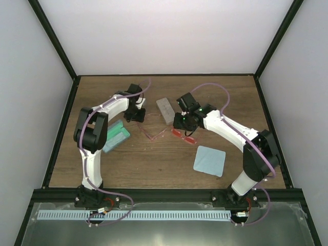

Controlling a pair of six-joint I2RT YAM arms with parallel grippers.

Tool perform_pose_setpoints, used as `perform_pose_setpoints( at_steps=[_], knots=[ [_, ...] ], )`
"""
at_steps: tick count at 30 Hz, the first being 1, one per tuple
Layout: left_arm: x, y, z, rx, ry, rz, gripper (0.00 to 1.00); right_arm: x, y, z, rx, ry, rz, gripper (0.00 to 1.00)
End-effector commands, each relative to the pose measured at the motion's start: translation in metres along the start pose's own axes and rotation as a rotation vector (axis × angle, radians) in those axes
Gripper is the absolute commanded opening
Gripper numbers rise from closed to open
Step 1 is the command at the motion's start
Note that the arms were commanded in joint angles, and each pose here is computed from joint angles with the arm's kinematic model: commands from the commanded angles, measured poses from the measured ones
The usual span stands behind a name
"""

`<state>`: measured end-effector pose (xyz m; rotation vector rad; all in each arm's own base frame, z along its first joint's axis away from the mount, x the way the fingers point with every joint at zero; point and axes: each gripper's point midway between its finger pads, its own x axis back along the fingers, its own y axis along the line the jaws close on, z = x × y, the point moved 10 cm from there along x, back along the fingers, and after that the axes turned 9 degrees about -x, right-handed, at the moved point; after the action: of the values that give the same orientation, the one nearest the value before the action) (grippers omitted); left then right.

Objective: Organize the sunglasses
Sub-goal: Place the glasses cleaning cloth in the sunglasses case, then pick up the sunglasses from the center of the board.

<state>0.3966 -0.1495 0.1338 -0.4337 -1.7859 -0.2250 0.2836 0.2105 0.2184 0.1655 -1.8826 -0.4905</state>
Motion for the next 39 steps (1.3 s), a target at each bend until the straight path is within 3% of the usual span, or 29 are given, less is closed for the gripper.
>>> perform_pose_setpoints(
  at_steps=[1,3,8,13,17,22,26,30,39],
  knots=[
    [-0.019,0.004,0.012,0.018,0.062,-0.018,0.40,0.002,-0.003,-0.001,0.010,-0.009,0.015,0.40],
    [-0.022,0.005,0.015,0.027,0.077,-0.026,0.38,0.003,-0.003,0.000,0.010,-0.011,0.016,0.40],
    [-0.021,0.005,0.016,0.037,0.074,-0.028,0.17,0.005,-0.006,0.001,0.010,-0.012,0.022,0.40],
    [-0.009,0.002,0.022,0.023,0.036,0.003,0.14,0.005,-0.010,0.005,0.010,-0.012,0.027,0.40],
    [0.007,-0.002,0.028,0.021,0.001,0.019,0.04,0.007,-0.012,0.005,0.014,-0.023,0.033,0.40],
    [0.026,-0.005,0.027,0.069,-0.043,0.035,0.04,0.018,-0.006,0.000,0.022,-0.064,0.012,0.40],
    [0.043,-0.007,0.016,0.178,-0.091,0.050,0.04,0.042,0.002,-0.003,0.057,-0.141,-0.102,0.41],
    [0.052,-0.011,0.007,0.271,-0.135,0.097,0.04,0.035,0.004,0.001,0.077,-0.104,-0.156,0.42],
    [0.059,-0.016,0.011,0.303,-0.143,0.103,0.04,0.004,0.025,-0.024,0.110,-0.088,-0.065,0.18]
  ],
)
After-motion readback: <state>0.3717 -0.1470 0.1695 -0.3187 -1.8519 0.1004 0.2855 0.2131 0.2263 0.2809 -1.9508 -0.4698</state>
